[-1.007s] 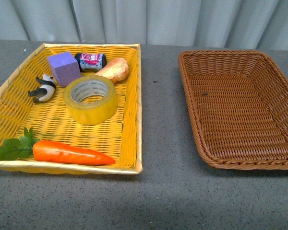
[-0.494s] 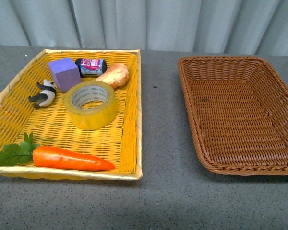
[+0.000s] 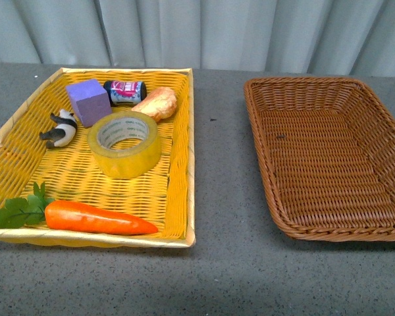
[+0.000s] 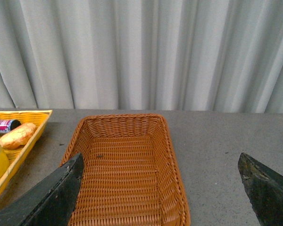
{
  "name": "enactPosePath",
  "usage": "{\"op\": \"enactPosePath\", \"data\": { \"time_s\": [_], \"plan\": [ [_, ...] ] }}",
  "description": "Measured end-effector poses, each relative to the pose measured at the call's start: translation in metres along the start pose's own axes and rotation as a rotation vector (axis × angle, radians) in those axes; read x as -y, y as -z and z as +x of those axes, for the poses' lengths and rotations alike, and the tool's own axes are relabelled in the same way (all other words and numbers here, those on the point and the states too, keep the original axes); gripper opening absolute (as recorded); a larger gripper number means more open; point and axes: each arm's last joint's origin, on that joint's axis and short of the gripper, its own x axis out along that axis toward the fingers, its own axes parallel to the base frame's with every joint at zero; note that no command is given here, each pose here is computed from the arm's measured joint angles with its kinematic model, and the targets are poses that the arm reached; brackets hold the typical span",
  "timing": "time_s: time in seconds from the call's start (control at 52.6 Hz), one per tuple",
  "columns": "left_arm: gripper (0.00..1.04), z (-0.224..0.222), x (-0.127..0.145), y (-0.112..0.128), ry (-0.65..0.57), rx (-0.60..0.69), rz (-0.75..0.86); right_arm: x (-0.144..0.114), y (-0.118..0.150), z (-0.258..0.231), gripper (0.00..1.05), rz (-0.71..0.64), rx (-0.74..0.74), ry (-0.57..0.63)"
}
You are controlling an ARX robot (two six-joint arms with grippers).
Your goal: Move tape to another basket
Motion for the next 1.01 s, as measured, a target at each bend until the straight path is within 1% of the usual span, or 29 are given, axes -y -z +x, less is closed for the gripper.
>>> {"op": "enactPosePath", "data": {
  "time_s": [0.513, 0.532, 0.551, 0.589, 0.608, 0.646, 0.684, 0.722, 0.836, 0.912, 1.007],
  "plan": [
    [0.98, 0.000, 0.000, 0.000, 0.000, 0.000, 0.000, 0.000, 0.000, 0.000, 0.96, 0.000, 0.000, 0.000],
    [0.98, 0.000, 0.000, 0.000, -0.013, -0.005, -0.003, 0.000, 0.000, 0.000, 0.96, 0.000, 0.000, 0.000],
    [0.98, 0.000, 0.000, 0.002, -0.080, -0.045, -0.013, 0.000, 0.000, 0.000, 0.96, 0.000, 0.000, 0.000],
    [0.98, 0.001, 0.001, 0.004, -0.136, -0.107, -0.019, 0.000, 0.000, 0.000, 0.96, 0.000, 0.000, 0.000],
    [0.98, 0.002, 0.000, 0.006, -0.202, -0.140, -0.023, 0.000, 0.000, 0.000, 0.96, 0.000, 0.000, 0.000],
    [0.98, 0.004, -0.001, 0.008, -0.258, -0.178, -0.017, 0.000, 0.000, 0.000, 0.96, 0.000, 0.000, 0.001],
    [0.98, 0.007, -0.001, 0.011, -0.288, -0.214, -0.009, 0.000, 0.000, 0.000, 0.96, 0.000, 0.000, 0.001],
    [0.98, 0.012, -0.002, 0.011, -0.292, -0.236, -0.020, 0.000, 0.000, 0.000, 0.96, 0.000, 0.000, 0.000],
    [0.98, 0.028, -0.001, 0.004, -0.247, -0.259, -0.065, 0.000, 0.000, 0.000, 0.96, 0.000, 0.000, -0.001],
    [0.98, 0.046, 0.001, -0.003, -0.202, -0.290, -0.102, 0.000, 0.000, 0.000, 0.96, 0.000, 0.000, 0.000],
    [0.98, 0.078, 0.008, -0.007, -0.139, -0.366, -0.119, 0.000, 0.000, 0.000, 0.96, 0.000, 0.000, 0.000]
  ]
}}
